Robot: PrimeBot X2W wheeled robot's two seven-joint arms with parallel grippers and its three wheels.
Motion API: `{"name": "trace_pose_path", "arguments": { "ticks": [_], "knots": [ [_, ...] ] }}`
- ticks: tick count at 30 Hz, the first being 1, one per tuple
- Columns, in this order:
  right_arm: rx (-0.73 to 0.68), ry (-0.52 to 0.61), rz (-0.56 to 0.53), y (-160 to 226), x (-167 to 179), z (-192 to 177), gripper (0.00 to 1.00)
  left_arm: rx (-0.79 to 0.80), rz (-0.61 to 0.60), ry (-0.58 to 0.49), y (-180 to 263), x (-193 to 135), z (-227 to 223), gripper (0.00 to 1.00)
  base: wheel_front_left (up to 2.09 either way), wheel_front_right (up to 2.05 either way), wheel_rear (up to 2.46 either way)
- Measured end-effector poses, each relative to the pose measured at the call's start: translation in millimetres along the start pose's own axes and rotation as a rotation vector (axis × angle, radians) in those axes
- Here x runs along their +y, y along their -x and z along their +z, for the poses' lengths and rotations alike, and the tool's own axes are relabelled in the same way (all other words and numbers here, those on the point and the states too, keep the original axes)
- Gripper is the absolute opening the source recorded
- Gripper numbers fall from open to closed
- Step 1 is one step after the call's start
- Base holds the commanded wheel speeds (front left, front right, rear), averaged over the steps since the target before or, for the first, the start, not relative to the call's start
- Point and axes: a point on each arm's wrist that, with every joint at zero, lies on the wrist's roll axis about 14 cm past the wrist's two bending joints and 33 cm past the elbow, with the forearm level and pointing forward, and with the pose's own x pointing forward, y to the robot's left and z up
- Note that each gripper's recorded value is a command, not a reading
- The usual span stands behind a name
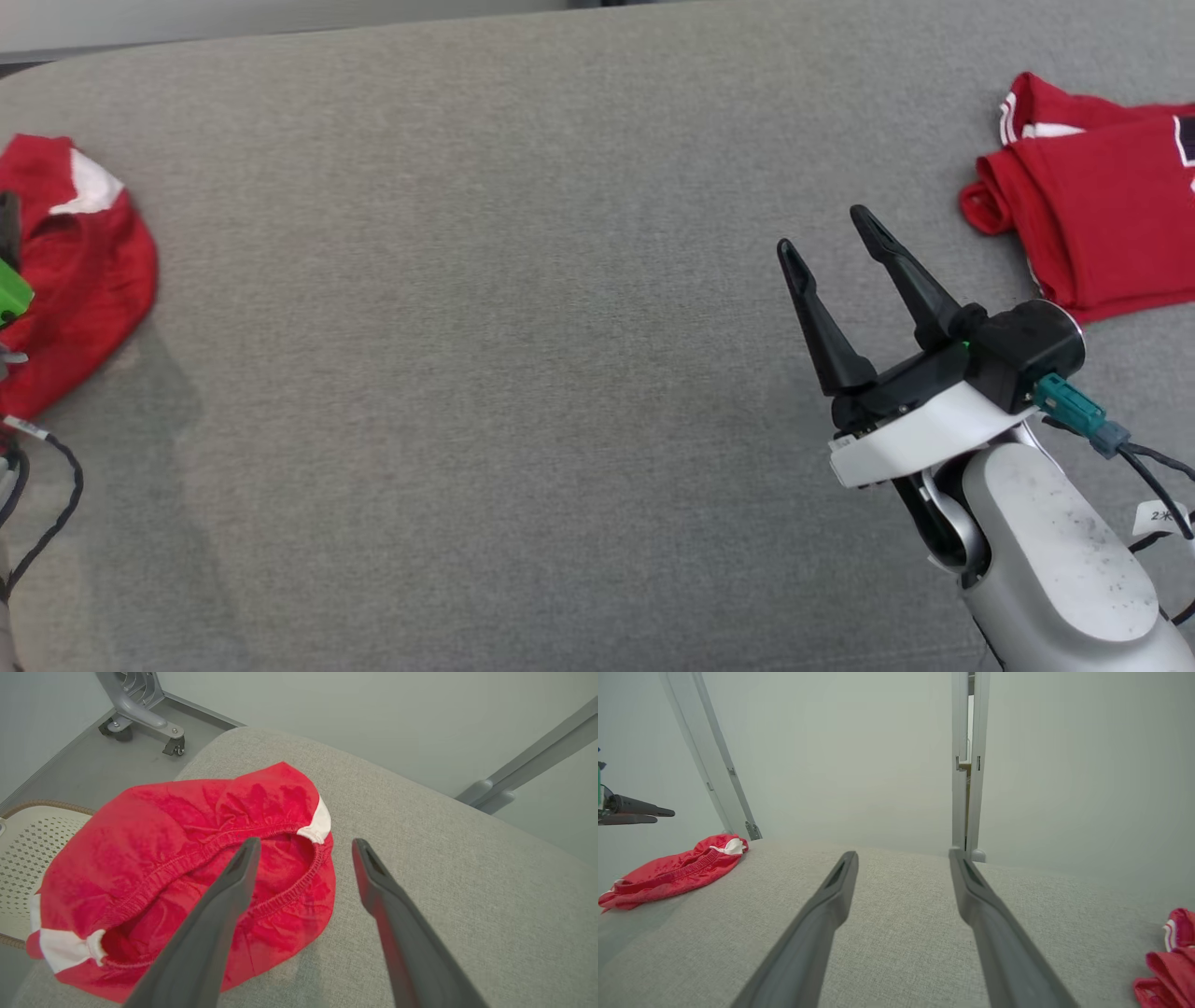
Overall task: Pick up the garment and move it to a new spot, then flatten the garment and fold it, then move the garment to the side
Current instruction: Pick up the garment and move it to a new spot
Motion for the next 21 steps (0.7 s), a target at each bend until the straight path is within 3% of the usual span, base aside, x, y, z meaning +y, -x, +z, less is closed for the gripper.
{"name": "trace_pose_path", "arguments": {
  "ticks": [5, 15, 16, 18, 19, 21],
  "knots": [
    [0.047, -0.005, -0.061, 9, -23, -18, 1.00, 0.117, -0.006, -0.043, -37, -11, -34, 1.00, 0.00, 0.00, 0.00],
    [0.131, -0.013, -0.133, 22, -48, -49, 1.00, 0.343, 0.101, -0.132, -77, 4, -111, 1.00, 0.00, 0.00, 0.00],
    [0.138, -0.014, -0.138, 23, -50, -52, 1.00, 0.363, 0.103, -0.134, -79, 4, -116, 0.96, 0.00, 0.00, 0.00],
    [0.154, -0.016, -0.146, 26, -53, -57, 1.00, 0.373, 0.101, -0.135, -83, 2, -118, 0.05, 0.00, 0.00, 0.00],
    [0.158, -0.017, -0.147, 26, -53, -58, 1.00, 0.367, 0.100, -0.133, -84, 1, -117, 0.00, 0.00, 0.00, 0.00],
    [0.158, -0.017, -0.145, 26, -52, -58, 1.00, 0.362, 0.088, -0.136, -84, -1, -115, 0.00, 0.00, 0.00, 0.00]
  ]
}}
